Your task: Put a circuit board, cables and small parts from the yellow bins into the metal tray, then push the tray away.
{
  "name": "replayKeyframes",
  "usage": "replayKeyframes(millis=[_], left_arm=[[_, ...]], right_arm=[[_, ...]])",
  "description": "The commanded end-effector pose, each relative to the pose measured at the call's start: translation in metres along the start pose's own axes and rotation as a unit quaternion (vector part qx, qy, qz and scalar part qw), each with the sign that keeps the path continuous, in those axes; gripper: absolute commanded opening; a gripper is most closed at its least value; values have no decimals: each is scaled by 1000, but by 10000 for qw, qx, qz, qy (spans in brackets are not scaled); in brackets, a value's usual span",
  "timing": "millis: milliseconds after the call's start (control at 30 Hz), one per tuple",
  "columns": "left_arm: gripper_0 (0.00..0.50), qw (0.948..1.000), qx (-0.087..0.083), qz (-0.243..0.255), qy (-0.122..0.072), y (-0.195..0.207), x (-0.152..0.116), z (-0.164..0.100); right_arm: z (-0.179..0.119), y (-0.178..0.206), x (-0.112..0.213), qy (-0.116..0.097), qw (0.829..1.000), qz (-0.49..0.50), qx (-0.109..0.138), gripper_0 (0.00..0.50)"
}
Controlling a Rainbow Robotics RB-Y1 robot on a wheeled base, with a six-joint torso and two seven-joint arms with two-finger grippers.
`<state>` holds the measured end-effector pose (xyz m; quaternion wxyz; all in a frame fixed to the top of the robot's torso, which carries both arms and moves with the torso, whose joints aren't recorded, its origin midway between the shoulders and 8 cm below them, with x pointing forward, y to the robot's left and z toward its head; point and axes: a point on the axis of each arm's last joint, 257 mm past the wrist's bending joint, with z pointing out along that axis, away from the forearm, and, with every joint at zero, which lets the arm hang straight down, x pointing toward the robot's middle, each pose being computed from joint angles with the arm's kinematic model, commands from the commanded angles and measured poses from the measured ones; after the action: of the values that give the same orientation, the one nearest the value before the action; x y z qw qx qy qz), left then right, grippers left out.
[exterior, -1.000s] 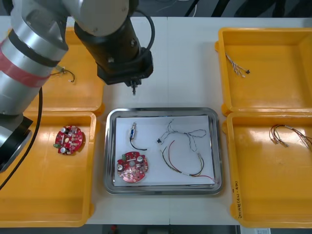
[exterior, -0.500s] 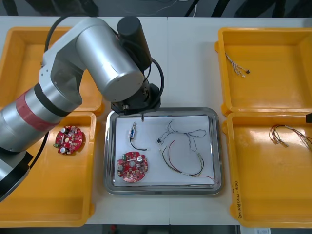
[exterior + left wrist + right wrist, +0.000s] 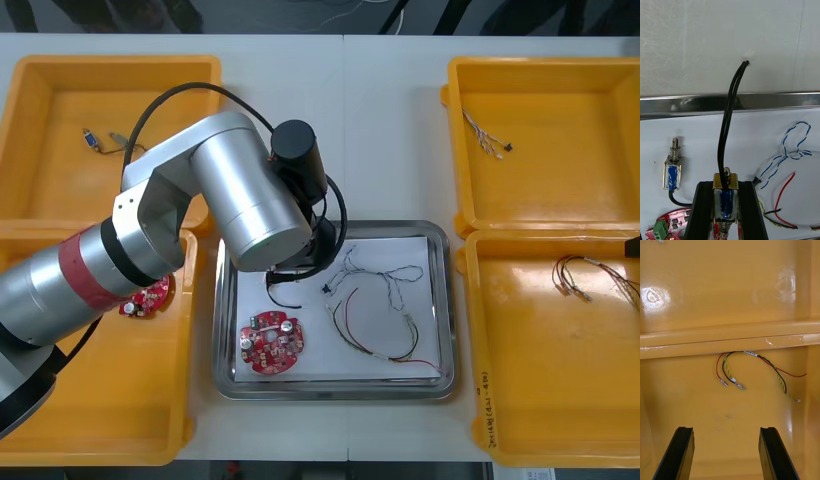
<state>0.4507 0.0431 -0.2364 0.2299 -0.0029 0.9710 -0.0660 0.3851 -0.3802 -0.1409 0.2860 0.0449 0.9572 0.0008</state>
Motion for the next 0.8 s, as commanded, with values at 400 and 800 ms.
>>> replayKeyframes(millis=[400,800], left_arm=[[0,9997,-146,90,-151,15,17,17],[350,9998,-130,60,-154,15,17,18]], right_arm=[[-1,8,6,-2,10000,42,-1,500],[-1,8,6,-2,10000,57,-1,500]])
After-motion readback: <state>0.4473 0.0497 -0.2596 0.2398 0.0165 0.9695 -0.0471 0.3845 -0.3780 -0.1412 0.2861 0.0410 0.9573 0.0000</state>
